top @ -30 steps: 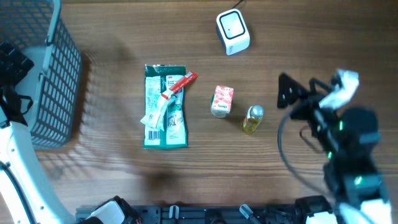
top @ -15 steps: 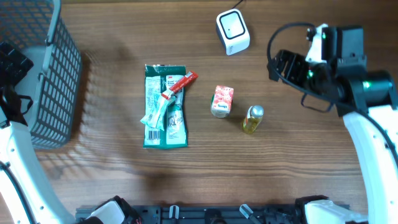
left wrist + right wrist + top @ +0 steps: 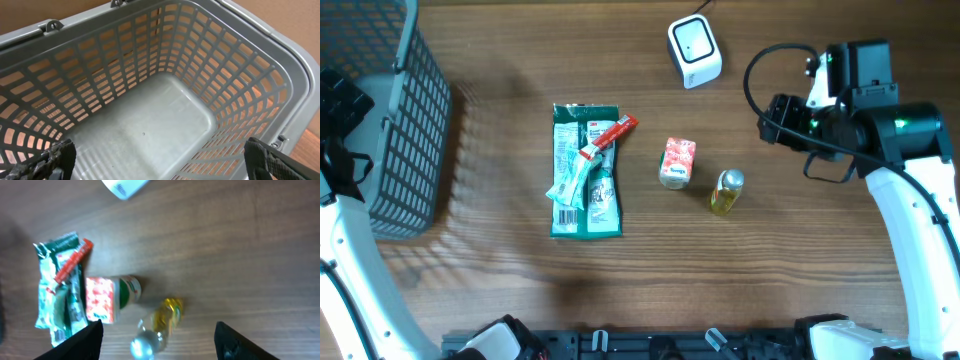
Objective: Scan the item barcode
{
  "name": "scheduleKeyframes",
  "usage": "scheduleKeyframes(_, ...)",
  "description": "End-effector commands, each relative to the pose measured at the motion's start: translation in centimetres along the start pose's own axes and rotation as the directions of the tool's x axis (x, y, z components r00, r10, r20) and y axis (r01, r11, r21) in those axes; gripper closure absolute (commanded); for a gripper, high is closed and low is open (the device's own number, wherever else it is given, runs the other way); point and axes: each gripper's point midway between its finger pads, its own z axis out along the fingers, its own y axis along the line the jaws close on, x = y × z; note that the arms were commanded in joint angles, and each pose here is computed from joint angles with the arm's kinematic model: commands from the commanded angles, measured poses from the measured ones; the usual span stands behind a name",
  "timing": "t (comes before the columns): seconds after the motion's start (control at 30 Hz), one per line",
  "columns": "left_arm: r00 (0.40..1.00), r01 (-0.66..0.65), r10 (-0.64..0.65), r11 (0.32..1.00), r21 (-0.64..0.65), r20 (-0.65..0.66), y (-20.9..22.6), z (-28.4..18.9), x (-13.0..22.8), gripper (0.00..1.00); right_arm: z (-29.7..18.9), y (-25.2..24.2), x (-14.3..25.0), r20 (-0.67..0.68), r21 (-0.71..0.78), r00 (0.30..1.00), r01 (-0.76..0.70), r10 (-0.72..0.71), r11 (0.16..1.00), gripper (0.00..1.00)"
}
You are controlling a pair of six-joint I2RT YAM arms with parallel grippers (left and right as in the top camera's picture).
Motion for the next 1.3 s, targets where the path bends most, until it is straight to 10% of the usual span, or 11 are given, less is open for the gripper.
scheduleKeyframes(0.0, 1.0, -0.015, 0.015, 1.0, 0.004, 0.009, 0.0, -0.2, -0.3, 0.0, -0.4, 0.5, 0.3, -0.006, 0.017, 0.999, 0.031, -0.031, 0.999, 0.24)
scheduleKeyframes(0.63, 1.0, -0.015, 0.015, 1.0, 0.004, 0.008, 0.0, -0.2, -0.3, 0.0, 3.1, 1.1, 4.2, -0.189, 0.098, 0.979, 0.095, -0.075, 0.991, 0.0)
scheduleKeyframes(1.27, 1.0, -0.015, 0.015, 1.0, 0.004, 0.009, 0.0, -0.2, -0.3, 0.0, 3.4, 1.3, 4.9, -0.229, 0.078, 0.971, 0.089, -0.069, 0.993, 0.08)
